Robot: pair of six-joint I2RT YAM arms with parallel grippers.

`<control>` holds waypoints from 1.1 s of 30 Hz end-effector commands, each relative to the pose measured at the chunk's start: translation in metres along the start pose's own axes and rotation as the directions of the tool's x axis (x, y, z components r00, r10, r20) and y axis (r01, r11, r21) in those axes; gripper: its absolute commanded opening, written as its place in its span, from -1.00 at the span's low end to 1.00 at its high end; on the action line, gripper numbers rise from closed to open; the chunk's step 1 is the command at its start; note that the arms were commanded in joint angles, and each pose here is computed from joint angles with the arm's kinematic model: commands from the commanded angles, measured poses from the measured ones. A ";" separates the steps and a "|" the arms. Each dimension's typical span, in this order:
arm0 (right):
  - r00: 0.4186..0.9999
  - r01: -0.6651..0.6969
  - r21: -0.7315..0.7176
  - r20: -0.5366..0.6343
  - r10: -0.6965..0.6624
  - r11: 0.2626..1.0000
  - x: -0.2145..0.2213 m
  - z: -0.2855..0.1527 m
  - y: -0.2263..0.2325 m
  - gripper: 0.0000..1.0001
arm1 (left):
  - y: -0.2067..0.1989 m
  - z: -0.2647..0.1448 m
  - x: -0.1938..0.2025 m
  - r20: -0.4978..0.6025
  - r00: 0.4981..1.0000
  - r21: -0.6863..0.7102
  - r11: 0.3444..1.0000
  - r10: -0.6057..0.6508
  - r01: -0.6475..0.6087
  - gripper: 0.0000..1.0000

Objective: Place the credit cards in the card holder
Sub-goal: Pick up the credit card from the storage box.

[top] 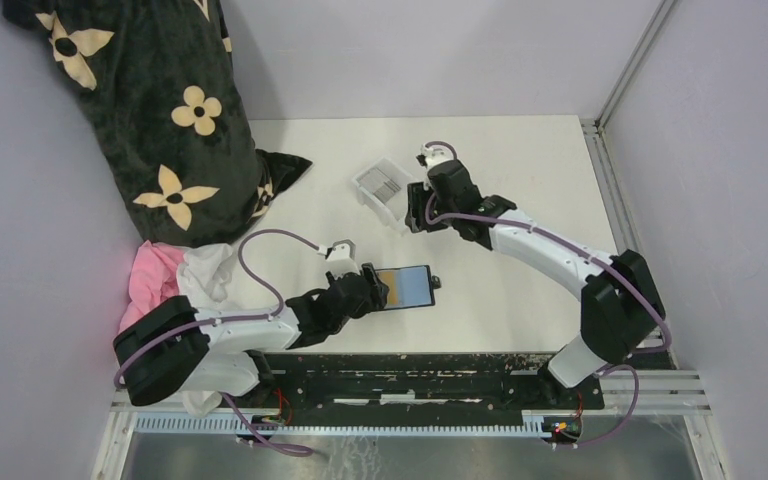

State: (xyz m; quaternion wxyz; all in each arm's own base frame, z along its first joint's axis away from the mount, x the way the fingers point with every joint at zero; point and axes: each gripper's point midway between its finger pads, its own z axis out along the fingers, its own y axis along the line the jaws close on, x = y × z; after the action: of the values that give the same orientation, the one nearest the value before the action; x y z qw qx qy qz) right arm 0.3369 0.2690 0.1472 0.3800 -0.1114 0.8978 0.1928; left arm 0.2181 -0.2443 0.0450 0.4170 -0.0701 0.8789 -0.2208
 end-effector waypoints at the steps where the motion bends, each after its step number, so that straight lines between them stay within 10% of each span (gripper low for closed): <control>1: 0.994 0.111 0.006 0.017 -0.111 0.994 -0.028 0.018 0.008 0.08 | -0.009 -0.007 -0.031 0.102 0.994 0.009 0.999 -0.035 0.034 0.34; 13: 0.966 0.247 0.047 0.065 -0.250 0.968 -0.096 0.082 0.018 0.09 | -0.011 -0.037 -0.118 0.359 0.928 0.001 0.994 -0.099 0.105 0.50; 33: 0.992 0.121 -0.139 0.048 -0.116 0.983 -0.134 0.173 -0.004 0.09 | 0.022 0.090 -0.172 0.276 0.922 0.037 0.962 -0.270 0.271 0.47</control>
State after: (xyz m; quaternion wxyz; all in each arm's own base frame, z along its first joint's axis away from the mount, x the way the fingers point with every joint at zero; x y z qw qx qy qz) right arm 0.5335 0.3289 0.1125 0.3926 -0.1879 0.8830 0.1757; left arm 0.3722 -0.1868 0.0824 0.4811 -0.2245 0.8201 -0.2136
